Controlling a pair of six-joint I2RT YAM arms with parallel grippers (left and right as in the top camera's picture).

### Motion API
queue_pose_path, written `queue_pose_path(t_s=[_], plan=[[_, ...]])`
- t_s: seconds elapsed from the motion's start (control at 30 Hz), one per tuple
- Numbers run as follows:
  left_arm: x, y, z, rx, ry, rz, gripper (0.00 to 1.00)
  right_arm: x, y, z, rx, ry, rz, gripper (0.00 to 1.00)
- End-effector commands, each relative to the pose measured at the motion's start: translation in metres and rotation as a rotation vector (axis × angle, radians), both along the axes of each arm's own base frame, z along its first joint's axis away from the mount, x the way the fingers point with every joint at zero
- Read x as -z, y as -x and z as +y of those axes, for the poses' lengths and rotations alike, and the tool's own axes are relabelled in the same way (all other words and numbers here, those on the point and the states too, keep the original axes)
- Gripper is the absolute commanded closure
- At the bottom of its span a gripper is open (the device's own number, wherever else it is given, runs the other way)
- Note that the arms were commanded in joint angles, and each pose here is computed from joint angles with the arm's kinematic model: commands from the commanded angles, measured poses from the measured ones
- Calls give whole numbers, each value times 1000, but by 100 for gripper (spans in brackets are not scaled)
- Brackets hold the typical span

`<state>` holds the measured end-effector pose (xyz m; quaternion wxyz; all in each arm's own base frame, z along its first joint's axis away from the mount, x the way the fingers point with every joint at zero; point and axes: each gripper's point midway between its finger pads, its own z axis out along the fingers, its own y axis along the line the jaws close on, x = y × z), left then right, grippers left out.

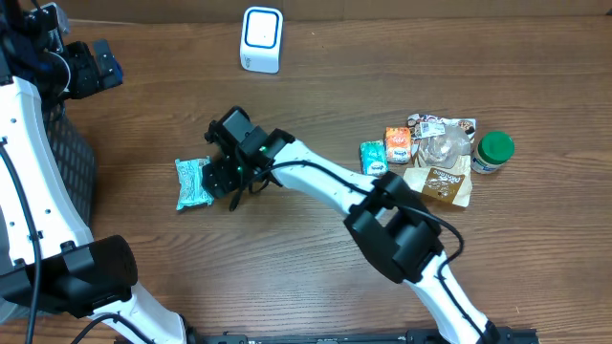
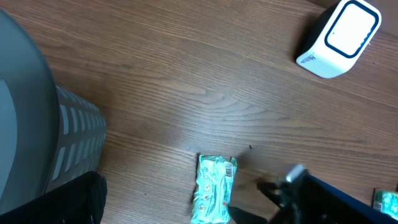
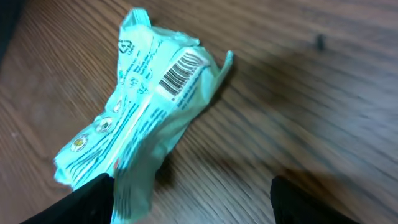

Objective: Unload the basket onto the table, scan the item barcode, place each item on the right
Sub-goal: 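Lower the right gripper and grasp the teal packet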

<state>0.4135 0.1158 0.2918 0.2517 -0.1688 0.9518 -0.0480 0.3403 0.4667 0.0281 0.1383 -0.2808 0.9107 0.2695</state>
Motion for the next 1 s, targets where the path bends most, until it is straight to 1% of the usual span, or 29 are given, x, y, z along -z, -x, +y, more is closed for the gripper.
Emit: queue_pose_path(t_s=[0.0,0.1,0.37,0.43,0.53,0.63,0.77,0.83,0.87,0.9,0.97], plan=[[-3,-2,-3,2,9,-12,0,-10,9,26,-24,-43,-27,23],[-3,-2,-3,2,9,-12,0,-13,11,35,-26,-50,-71,23],[-3,-2,-3,2,9,-12,0,-15,9,40,-8,-55,-92,31],[-3,-2,-3,2,9,-12,0,-13,9,41,3,-54,-93,32],[-3,-2,-3,2,9,-12,0,-12,-1,40,34,-43,-136,32],[-2,-2,-3,2,9,-12,0,-13,-14,36,105,-30,-172,32],[-3,-2,-3,2,9,-12,0,-19,-27,36,140,-42,-220,33],[-3,-2,-3,2,9,-12,0,-25,-37,37,164,-54,-262,37],[-2,-2,-3,2,9,-12,0,-29,-41,39,168,-68,-286,41],[-3,-2,-3,2,9,-12,0,-35,-44,43,159,-90,-312,48],[-3,-2,-3,2,9,-12,0,-47,-50,52,138,-135,-370,66]])
